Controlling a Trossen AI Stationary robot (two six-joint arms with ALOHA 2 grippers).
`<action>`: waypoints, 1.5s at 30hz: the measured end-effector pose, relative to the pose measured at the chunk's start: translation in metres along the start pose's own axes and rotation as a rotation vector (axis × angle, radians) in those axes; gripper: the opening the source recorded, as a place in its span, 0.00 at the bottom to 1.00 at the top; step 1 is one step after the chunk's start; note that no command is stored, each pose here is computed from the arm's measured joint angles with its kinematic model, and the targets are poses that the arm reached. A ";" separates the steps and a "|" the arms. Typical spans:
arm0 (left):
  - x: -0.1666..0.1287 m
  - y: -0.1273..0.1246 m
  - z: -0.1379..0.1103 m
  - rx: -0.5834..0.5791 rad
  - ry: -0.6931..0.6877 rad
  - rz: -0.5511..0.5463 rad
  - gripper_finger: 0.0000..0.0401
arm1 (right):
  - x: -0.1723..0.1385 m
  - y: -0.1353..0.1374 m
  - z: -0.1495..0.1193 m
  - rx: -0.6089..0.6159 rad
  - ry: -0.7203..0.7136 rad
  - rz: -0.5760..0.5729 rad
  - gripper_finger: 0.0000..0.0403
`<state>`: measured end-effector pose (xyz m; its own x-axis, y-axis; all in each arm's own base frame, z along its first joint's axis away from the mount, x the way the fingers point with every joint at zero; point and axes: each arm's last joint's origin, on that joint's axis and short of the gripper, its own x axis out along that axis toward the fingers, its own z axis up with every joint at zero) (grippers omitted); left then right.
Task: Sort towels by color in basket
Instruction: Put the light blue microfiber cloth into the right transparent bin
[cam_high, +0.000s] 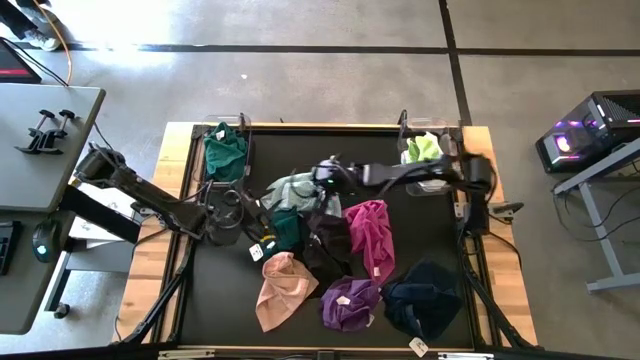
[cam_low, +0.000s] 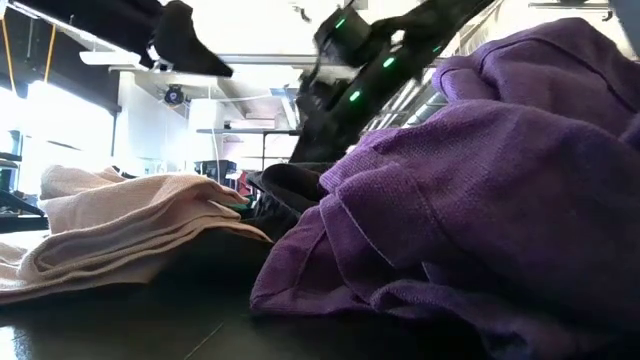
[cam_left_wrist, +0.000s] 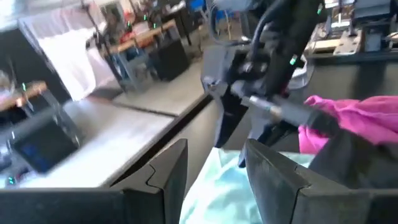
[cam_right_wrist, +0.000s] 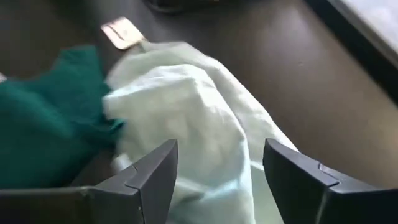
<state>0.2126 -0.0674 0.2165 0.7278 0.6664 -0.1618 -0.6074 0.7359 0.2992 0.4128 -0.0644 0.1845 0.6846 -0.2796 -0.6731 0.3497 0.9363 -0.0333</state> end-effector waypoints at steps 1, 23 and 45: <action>-0.001 0.003 -0.002 -0.021 0.015 0.002 0.37 | 0.011 -0.001 0.000 -0.002 0.019 0.001 0.55; -0.028 0.028 -0.032 -0.137 0.206 -0.022 0.25 | 0.016 0.030 -0.022 -0.110 0.241 -0.171 0.02; -0.032 0.029 -0.031 -0.124 0.137 0.046 0.24 | -0.292 -0.107 -0.055 0.395 -0.082 -1.032 0.02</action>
<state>0.1614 -0.0637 0.2013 0.6535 0.7035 -0.2794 -0.6798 0.7078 0.1922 0.1402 -0.0715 0.3447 -0.0177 -0.9136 -0.4062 0.9462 0.1160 -0.3022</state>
